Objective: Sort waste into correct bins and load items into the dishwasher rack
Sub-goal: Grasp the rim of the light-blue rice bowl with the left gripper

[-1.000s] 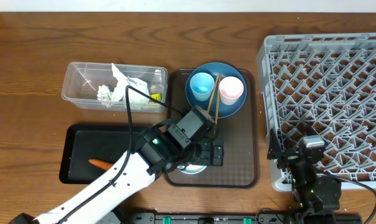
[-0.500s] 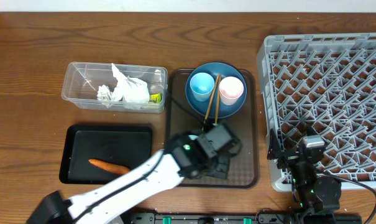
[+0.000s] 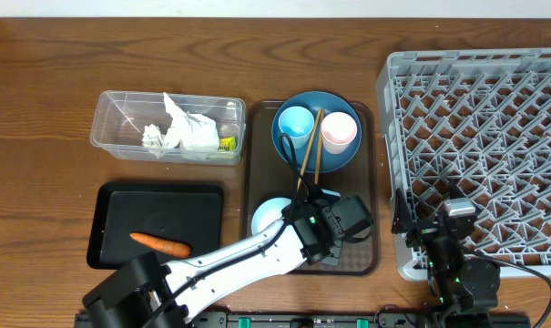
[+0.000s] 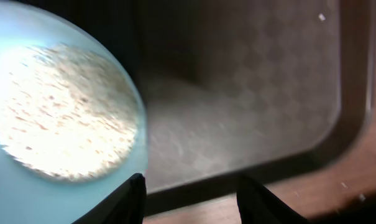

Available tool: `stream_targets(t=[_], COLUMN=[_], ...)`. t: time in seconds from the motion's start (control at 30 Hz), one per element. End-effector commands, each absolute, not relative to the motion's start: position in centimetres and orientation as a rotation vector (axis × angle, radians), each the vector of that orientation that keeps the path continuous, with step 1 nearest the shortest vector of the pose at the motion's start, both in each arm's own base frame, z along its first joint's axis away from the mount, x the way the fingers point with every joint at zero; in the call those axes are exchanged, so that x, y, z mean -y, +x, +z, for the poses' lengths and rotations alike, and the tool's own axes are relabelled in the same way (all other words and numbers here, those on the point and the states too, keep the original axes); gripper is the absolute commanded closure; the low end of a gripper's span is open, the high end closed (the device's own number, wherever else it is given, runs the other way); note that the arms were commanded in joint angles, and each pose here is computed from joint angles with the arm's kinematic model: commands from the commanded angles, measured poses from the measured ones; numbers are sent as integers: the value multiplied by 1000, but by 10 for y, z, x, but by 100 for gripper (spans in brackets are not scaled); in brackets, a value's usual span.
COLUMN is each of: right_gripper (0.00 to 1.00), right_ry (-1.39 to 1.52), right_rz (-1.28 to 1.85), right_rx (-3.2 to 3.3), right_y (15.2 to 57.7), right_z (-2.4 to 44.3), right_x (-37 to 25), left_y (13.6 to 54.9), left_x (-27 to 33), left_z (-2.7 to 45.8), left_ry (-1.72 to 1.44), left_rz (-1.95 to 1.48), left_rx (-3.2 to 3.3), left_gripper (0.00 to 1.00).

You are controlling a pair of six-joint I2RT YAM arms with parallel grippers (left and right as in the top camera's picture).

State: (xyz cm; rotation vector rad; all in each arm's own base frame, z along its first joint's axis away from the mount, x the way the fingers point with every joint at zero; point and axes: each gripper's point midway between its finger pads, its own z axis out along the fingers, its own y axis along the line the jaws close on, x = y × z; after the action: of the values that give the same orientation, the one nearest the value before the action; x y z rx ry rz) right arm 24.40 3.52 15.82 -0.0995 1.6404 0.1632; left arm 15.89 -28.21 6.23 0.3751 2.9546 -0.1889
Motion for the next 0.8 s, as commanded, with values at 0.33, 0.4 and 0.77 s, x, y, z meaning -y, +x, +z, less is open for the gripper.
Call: stream_targets(t=[0.33,0.4,0.77], right_gripper=[1,1,1], right_ry=[-111,-111,-111], right_rz=[168,168,168], right_rx=[-1645,-1645,-1645], right_y=[244,244,244], right_z=[157,157,157], right_x=[-38,-38,-38], left_y=[184,187,192], left_x=[268,263,267], left_z=[51,50,52], left_ry=[325,319,309], left_rz=[-39,-8,-22], left_rx=[-2825,-2805,-2777], left_gripper=[52,57,61])
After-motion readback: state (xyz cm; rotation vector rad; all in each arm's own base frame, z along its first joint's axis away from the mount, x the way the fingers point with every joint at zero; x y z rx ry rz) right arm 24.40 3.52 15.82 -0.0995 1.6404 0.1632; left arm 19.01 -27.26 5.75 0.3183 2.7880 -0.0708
